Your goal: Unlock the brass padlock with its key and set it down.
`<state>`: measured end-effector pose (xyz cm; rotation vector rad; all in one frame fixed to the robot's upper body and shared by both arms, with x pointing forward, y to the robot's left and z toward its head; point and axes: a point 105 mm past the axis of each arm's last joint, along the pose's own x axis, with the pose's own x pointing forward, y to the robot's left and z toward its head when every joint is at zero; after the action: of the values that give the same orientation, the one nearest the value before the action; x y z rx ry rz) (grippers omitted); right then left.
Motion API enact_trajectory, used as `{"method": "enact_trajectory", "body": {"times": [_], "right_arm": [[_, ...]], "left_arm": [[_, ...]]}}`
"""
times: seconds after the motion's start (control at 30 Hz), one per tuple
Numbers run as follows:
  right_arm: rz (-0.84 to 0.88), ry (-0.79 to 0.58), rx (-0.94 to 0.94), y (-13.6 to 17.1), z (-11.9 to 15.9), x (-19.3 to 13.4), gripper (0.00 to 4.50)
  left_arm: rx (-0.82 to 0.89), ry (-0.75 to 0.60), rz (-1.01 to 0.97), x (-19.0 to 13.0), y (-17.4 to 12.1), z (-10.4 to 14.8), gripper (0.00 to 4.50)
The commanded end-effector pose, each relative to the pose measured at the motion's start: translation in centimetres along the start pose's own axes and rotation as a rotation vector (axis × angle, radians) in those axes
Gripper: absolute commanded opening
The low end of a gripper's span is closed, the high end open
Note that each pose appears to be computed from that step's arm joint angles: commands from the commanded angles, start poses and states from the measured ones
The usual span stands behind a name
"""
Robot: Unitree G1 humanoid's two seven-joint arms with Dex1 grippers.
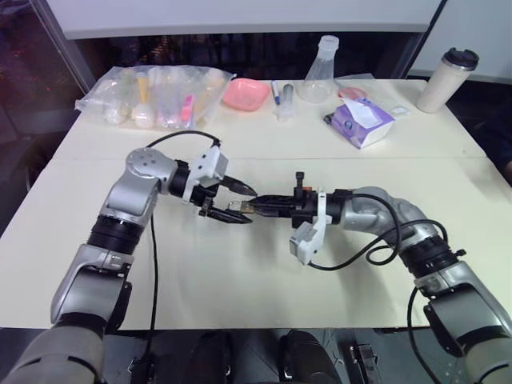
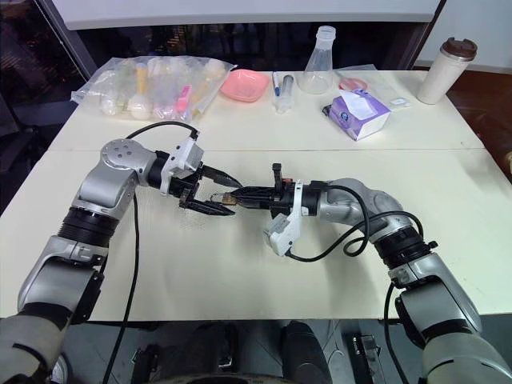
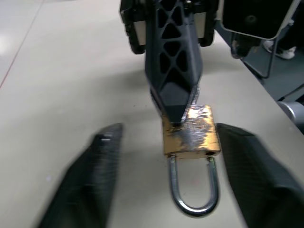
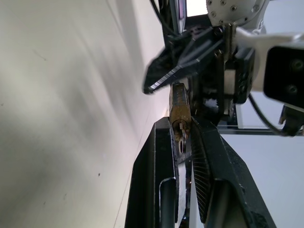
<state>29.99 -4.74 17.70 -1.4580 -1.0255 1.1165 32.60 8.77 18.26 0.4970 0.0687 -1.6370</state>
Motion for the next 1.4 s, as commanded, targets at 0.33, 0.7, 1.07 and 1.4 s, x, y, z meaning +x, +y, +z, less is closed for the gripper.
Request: {"method": "enact_trajectory", "body": {"times": [0.33,0.7,1.07,1.4], "right_arm": [[-0.047,0.016,-0.005,-1.1,-0.2,-0.6,0.0],[-0.043,0.018,0.001,-1.1,-0.3,-0.3,0.0],[-0.04,0.013,0.002,-1.1,-0.1,-0.2,0.0],[-0.033,0.03,0.039,-0.3,-0.2,-0.2,0.0]], "left_arm": [[-0.054,-0.123,0.152,-4.3,0.3,3.0,3.56],[-0.075,-0.071,0.12,-2.7,-1.3,0.8,0.02],[-0.077,-0.001,0.16,-2.1,-1.2,-1.8,0.02],[-0.057,0.022,0.308,-4.0,0.1,-3.1,0.02]]}}
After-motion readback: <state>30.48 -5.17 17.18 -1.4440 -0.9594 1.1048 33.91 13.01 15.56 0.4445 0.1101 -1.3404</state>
